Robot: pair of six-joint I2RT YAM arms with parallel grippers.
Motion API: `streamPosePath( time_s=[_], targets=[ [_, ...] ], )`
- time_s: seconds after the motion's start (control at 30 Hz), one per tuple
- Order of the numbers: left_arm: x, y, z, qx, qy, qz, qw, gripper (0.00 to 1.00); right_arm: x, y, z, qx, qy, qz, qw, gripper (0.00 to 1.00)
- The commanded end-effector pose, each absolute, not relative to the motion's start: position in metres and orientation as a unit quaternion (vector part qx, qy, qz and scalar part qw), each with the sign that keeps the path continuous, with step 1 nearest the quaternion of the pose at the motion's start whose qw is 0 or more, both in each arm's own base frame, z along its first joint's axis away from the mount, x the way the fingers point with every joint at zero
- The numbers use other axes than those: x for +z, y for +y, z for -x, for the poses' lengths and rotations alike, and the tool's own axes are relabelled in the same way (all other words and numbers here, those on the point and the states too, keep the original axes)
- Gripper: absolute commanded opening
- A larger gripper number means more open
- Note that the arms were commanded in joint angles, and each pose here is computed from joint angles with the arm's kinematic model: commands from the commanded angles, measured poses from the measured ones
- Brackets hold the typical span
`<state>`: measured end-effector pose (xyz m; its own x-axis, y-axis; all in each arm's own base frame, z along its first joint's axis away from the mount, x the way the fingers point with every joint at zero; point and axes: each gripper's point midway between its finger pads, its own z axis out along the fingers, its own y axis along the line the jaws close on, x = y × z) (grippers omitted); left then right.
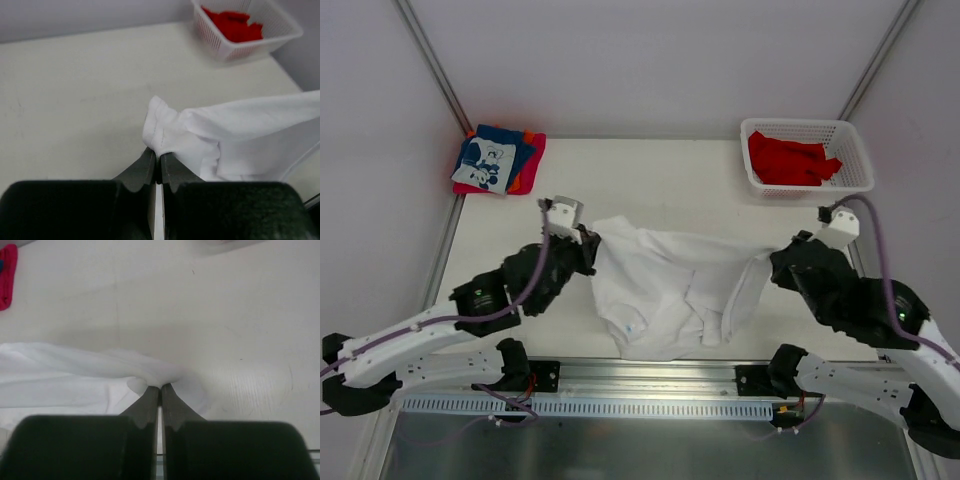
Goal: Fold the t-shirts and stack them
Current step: Flatten the tshirt out
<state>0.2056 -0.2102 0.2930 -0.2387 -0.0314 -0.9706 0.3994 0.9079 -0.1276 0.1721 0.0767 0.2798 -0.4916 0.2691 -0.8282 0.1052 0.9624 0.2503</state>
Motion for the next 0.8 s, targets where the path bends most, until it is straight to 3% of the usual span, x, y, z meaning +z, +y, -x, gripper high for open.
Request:
streamPosePath(
  time_s=[0.0,0.37,0.6,0.77],
  targets=[
    [0.339,-0.171,-0.198,-0.154,0.742,-0.128,0.640,0.00,0.304,0.042,-0.163,0.012,0.861,-0.049,0.506,0.00],
    [0.436,-0.096,-0.156,-0.200,0.699,-0.149,0.670,0.00,0.363,0.047,-0.161,0.040,0.847,0.016,0.530,0.00],
    [0.534,-0.061,-0.087,-0.379,0.578,-0.185,0.699,0.00,0.460,0.057,-0.143,0.156,0.794,0.074,0.583,0.00],
    [0.566,-0.048,-0.040,-0.478,0.513,-0.217,0.679,0.00,0.511,0.062,-0.112,0.269,0.739,0.108,0.609,0.00]
  ],
)
